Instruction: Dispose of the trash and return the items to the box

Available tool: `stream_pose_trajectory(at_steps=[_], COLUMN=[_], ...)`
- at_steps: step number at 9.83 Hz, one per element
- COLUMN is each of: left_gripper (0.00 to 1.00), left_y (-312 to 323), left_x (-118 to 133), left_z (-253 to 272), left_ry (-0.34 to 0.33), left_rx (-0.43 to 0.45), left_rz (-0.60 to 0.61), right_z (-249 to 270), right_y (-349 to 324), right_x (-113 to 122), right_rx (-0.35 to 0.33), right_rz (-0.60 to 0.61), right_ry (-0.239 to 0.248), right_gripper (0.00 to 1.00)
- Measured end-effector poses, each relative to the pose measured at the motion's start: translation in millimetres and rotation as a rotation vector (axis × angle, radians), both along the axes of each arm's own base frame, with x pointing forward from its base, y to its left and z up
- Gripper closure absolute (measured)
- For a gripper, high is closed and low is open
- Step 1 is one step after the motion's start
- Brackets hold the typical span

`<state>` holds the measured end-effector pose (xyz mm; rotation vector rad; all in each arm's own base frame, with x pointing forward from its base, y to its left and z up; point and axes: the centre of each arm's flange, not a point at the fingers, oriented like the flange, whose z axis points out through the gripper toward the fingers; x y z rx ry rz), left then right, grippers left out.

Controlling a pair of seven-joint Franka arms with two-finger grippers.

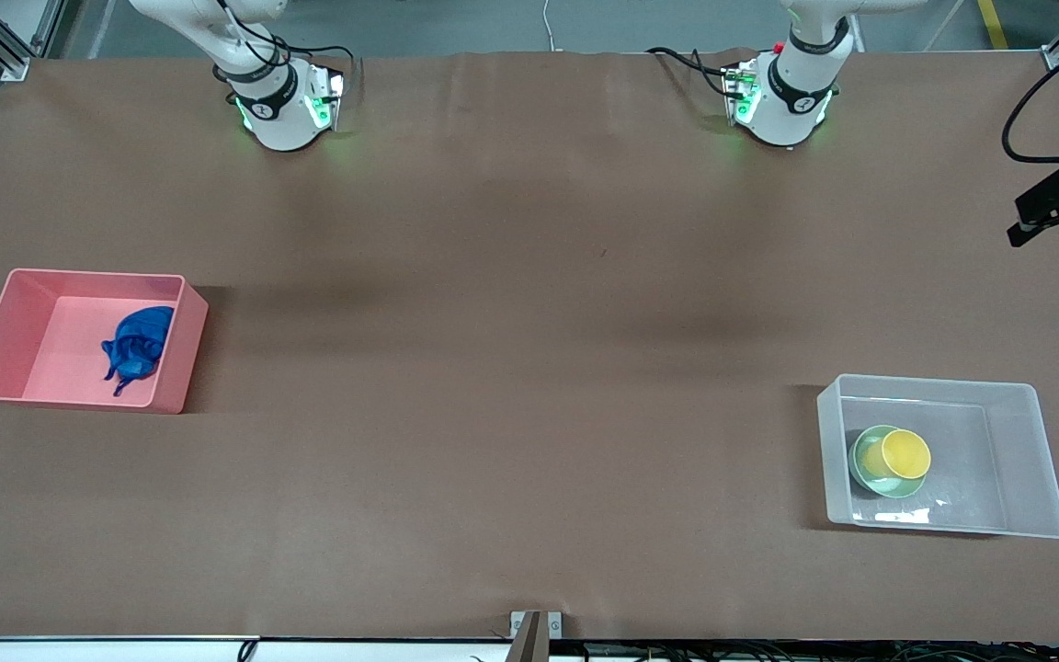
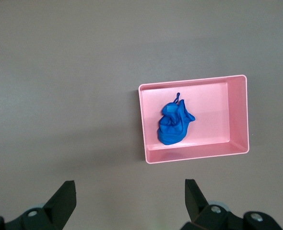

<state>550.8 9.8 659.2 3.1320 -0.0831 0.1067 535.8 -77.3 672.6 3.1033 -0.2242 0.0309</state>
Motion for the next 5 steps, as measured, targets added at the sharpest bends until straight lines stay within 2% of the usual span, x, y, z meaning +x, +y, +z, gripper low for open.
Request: stream_pose_trajectory(at_steps=[5], left_gripper=[0.0], left_y=[3.6], left_x=[-3.5], left_z=[-6.1], left_ry=[0.035], left_rx=[0.0], left_rz=[0.006], right_z=[0.0], right_y=[-0.1], right_x=[0.0], right_rx=[0.0], right_rz=[0.0], right_ry=[0.0], right_gripper=[0.0])
